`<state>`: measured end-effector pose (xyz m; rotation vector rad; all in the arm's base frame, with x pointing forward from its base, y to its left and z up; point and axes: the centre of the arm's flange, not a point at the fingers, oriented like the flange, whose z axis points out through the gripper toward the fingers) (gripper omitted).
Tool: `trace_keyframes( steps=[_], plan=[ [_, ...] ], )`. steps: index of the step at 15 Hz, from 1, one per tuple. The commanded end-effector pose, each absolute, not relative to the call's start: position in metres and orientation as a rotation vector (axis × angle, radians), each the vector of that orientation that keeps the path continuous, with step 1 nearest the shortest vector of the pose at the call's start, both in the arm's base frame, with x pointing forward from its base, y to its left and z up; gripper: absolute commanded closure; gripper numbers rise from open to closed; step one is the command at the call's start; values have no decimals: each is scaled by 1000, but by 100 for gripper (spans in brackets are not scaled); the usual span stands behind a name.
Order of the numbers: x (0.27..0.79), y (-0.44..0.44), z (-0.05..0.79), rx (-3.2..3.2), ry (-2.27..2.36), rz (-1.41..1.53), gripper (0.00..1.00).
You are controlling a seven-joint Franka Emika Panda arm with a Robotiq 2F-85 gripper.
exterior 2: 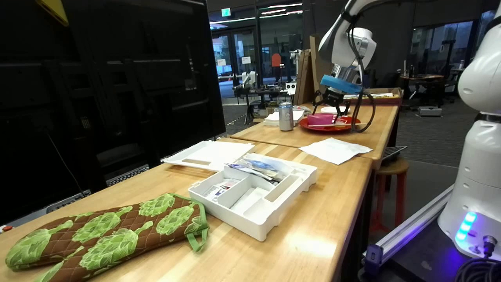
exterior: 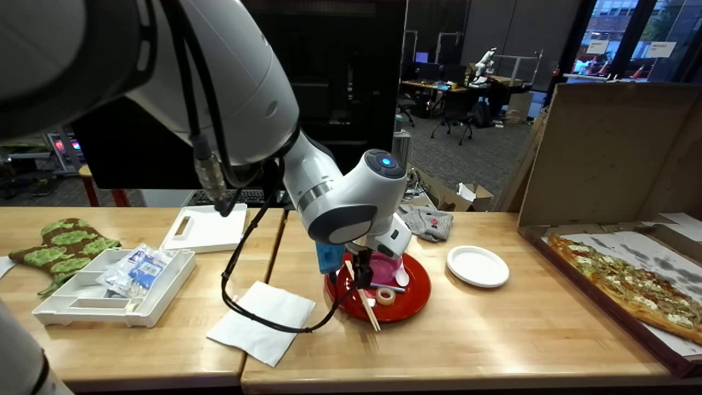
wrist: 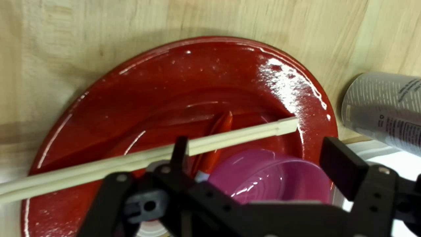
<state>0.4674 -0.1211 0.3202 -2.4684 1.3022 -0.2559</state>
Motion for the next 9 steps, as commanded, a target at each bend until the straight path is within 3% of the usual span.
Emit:
trace_keyframes(
  steps=[1,9],
  plan=[
    [440,-120,335,-2426,1359,-338,0],
    [421,-137,359,-2401,1525,-406,0]
  ],
)
